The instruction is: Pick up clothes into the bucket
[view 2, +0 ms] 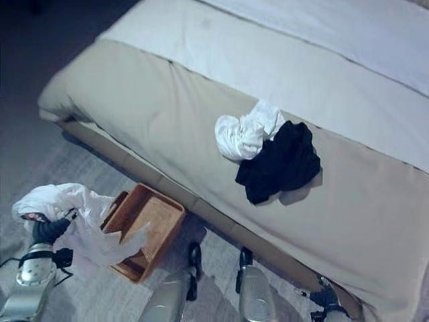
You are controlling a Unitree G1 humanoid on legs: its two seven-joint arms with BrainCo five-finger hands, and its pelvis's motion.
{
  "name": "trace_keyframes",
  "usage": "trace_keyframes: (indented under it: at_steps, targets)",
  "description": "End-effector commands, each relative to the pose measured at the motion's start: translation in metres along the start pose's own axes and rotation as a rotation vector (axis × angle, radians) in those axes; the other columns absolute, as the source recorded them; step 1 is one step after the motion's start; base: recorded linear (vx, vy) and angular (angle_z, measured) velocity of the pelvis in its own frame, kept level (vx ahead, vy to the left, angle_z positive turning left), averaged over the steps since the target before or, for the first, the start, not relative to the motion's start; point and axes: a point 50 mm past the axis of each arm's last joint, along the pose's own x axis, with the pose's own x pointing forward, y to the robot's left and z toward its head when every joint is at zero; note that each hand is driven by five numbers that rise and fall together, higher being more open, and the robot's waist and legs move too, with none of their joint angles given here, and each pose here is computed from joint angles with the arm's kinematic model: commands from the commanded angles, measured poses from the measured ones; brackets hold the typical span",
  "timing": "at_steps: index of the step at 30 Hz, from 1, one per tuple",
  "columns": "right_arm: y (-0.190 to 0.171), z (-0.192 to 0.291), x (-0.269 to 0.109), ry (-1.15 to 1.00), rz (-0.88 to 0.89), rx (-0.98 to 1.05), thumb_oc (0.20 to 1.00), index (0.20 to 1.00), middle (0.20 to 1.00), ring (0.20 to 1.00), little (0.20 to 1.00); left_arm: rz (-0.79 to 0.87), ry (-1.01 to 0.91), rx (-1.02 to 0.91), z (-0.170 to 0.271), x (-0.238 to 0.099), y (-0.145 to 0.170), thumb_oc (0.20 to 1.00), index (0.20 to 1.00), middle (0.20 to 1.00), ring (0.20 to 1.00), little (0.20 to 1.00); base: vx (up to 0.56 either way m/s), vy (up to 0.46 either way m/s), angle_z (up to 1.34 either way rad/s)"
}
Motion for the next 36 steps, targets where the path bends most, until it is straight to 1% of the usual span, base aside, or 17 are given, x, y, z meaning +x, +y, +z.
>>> trace_keyframes:
  at_steps: [1,2,4,6,7,9,12,14,15,18,23,29,34,35,36]
  targets:
    - [-0.008,0.009,0.001,-0.062,-0.033,-0.037,1.000,1.000,1.000,1.000,1.000,0.128,-0.093,0.065,0.016,0.008,0.022,0.200,0.200,0.200,0.200,0.200,-0.14,0.005,-0.12]
    - [-0.010,0.021,0.003,-0.107,-0.054,-0.018,1.000,1.000,1.000,1.000,1.000,0.151,-0.074,0.082,0.015,0.018,0.019,0.200,0.200,0.200,0.200,0.200,-0.12,-0.002,-0.11]
    - [-0.010,0.028,0.005,-0.132,-0.071,0.008,1.000,1.000,1.000,1.000,1.000,0.168,-0.064,0.075,0.018,0.025,0.017,0.200,0.200,0.200,0.200,0.200,-0.12,0.017,-0.12]
    - [-0.010,0.033,0.006,-0.155,-0.087,0.020,1.000,1.000,1.000,1.000,1.000,0.187,-0.071,0.109,0.023,0.033,0.020,0.200,0.200,0.200,0.200,0.200,-0.12,0.042,0.01]
    - [-0.009,0.042,0.008,-0.181,-0.092,0.022,1.000,1.000,1.000,1.000,1.000,0.199,-0.039,0.114,0.021,0.041,0.020,0.200,0.200,0.200,0.200,0.200,-0.11,0.042,0.02]
    - [-0.009,0.042,0.008,-0.181,-0.093,0.022,1.000,1.000,1.000,1.000,1.000,0.199,-0.040,0.114,0.022,0.041,0.020,0.200,0.200,0.200,0.200,0.200,-0.08,0.029,0.01]
    - [-0.008,0.057,0.010,-0.234,-0.106,0.033,1.000,1.000,1.000,1.000,1.000,0.226,-0.010,0.087,0.027,0.054,0.023,0.200,0.200,0.200,0.200,0.200,-0.10,0.054,0.01]
    - [-0.008,0.064,0.010,-0.261,-0.110,0.031,1.000,1.000,1.000,1.000,1.000,0.249,-0.010,0.127,0.029,0.058,0.031,0.200,0.200,0.200,0.200,0.200,-0.01,0.038,0.00]
    - [-0.005,0.067,0.010,-0.277,-0.103,0.026,1.000,1.000,1.000,1.000,1.000,0.275,0.049,0.132,0.020,0.061,0.039,0.200,0.200,0.200,0.200,0.200,0.00,0.000,0.00]
    - [-0.003,0.070,0.010,-0.292,-0.095,0.025,1.000,1.000,1.000,1.000,1.000,0.295,0.081,0.170,0.017,0.065,0.049,0.200,0.200,0.200,0.200,0.200,0.00,0.007,-0.01]
    - [-0.002,0.066,0.008,-0.282,-0.090,0.024,1.000,1.000,1.000,1.000,1.000,0.313,0.072,0.193,0.016,0.062,0.063,0.200,0.200,0.200,0.200,0.200,0.04,0.014,-0.03]
    - [-0.006,0.073,0.010,-0.302,-0.088,0.021,1.000,1.000,1.000,1.000,1.000,0.276,0.048,0.241,0.018,0.060,0.062,0.200,0.200,0.200,0.200,0.200,0.00,0.000,0.00]
    - [-0.008,0.087,0.011,-0.344,-0.076,0.021,1.000,1.000,1.000,1.000,1.000,0.231,0.045,0.229,0.020,0.060,0.049,0.200,0.200,0.200,0.200,0.200,0.00,0.001,0.01]
    - [-0.006,0.088,0.012,-0.343,-0.074,0.023,1.000,1.000,1.000,1.000,1.000,0.235,0.052,0.212,0.019,0.060,0.045,1.000,1.000,1.000,1.000,1.000,0.00,0.000,0.00]
    - [-0.006,0.088,0.012,-0.343,-0.074,0.023,1.000,1.000,1.000,1.000,1.000,0.235,0.052,0.212,0.019,0.060,0.045,1.000,1.000,1.000,1.000,1.000,0.00,0.000,0.00]
